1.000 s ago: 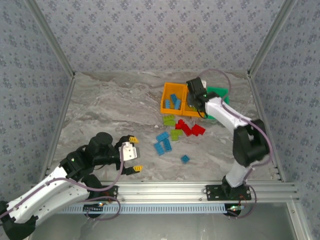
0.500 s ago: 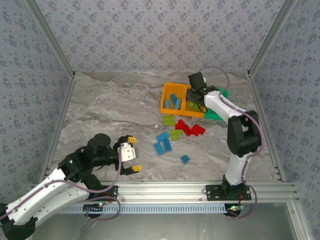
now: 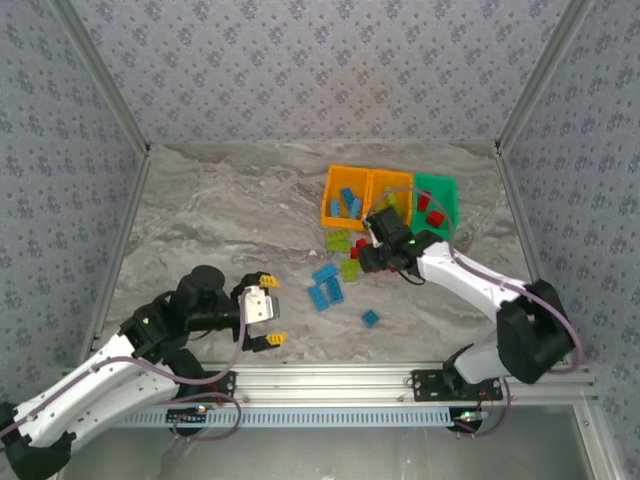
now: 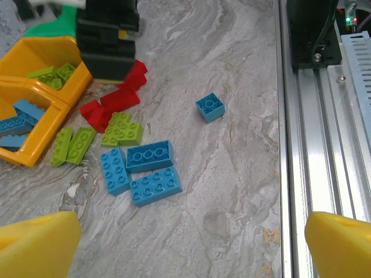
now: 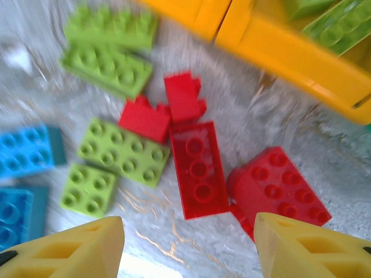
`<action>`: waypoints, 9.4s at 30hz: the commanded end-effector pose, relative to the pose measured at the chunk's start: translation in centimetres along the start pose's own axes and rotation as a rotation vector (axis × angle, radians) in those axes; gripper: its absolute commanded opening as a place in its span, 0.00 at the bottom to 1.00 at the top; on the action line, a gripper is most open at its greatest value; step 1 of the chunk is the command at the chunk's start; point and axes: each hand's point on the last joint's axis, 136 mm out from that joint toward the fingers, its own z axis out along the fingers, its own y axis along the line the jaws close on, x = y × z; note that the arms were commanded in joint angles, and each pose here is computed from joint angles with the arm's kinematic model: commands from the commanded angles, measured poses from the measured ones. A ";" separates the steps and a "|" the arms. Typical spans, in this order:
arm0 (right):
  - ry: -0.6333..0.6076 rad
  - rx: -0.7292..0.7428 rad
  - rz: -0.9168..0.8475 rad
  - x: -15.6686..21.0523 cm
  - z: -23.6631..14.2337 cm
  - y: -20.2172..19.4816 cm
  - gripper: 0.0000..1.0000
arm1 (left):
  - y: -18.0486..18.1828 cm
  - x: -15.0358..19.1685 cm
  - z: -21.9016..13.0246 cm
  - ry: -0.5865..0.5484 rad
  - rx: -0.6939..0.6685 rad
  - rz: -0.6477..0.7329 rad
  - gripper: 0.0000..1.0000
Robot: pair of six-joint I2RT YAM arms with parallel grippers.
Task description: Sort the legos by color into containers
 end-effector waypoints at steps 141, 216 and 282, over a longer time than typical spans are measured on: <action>-0.108 -0.343 0.399 5.0 -17.4 1.8 0.85 | 13.6 -0.3 12.1 0.208 -0.666 -1.125 0.32; -0.438 -0.077 0.145 -3.8 -10.7 3.7 0.24 | 1.5 -1.2 -0.1 -0.016 -0.037 0.036 0.99; 0.017 0.170 0.447 -2.0 7.7 2.4 0.53 | 3.4 0.2 0.3 0.025 -0.147 -0.002 0.99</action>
